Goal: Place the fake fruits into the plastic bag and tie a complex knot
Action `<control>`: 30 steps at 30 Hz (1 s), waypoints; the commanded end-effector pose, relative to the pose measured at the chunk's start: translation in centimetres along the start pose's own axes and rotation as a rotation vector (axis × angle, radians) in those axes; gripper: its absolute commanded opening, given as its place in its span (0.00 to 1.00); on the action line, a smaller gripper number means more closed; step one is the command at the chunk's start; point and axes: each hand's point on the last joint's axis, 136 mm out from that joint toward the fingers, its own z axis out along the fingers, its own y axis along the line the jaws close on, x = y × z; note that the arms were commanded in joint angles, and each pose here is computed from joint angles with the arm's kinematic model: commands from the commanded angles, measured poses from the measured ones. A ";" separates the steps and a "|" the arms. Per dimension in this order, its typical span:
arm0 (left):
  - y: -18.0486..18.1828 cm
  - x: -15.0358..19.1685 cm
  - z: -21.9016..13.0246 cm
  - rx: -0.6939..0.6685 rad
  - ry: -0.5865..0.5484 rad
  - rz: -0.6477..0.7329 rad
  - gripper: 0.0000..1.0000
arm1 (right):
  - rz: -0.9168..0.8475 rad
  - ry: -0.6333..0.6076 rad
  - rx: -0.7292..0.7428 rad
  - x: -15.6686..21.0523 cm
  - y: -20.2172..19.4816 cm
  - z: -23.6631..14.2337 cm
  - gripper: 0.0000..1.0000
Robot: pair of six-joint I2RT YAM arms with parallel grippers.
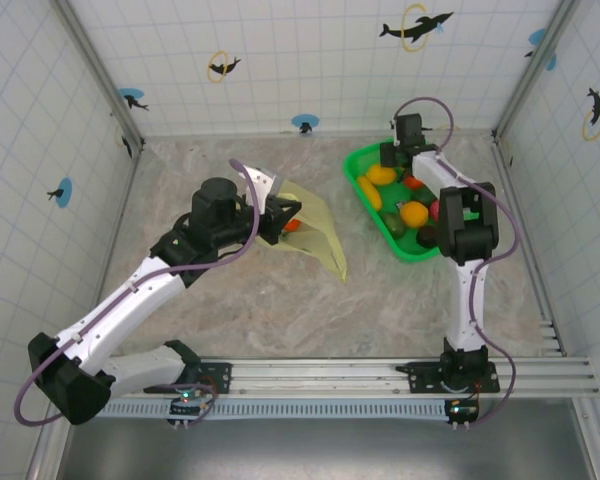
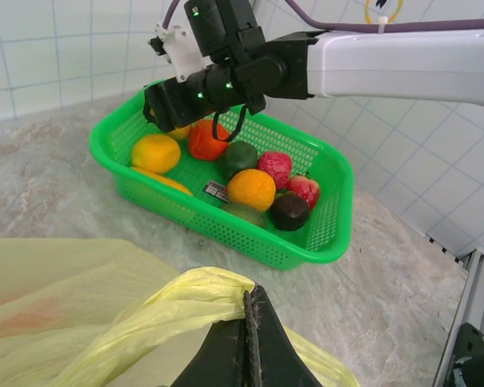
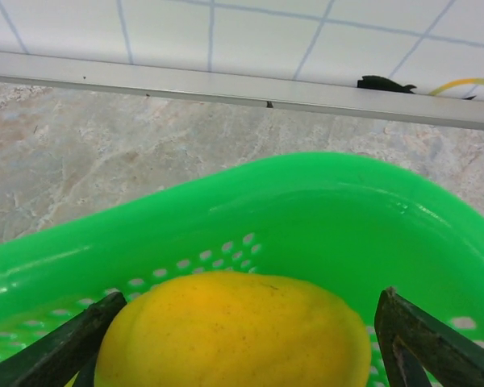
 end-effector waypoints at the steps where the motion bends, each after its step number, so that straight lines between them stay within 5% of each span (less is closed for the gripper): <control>1: -0.3 -0.1 -0.1 0.019 0.006 0.003 0.00 | 0.032 0.042 -0.036 1.6 0.5 1.9 0.78; 5: -0.3 0.1 0.1 0.023 0.012 -0.004 0.00 | 0.048 0.046 -0.055 1.8 0.4 2.4 0.66; 10: -0.2 0.0 0.0 0.018 0.012 -0.009 0.00 | 0.067 -0.015 -0.037 -0.2 -0.6 0.6 0.39; 21: -0.2 -0.7 -0.6 -0.001 -0.008 -0.003 0.00 | 0.175 -0.236 -0.039 -5.2 -2.4 -8.6 0.37; 30: -0.1 -1.0 -1.4 -0.017 -0.031 -0.006 0.00 | 0.346 -0.290 -0.137 -4.5 -3.5 -13.7 0.32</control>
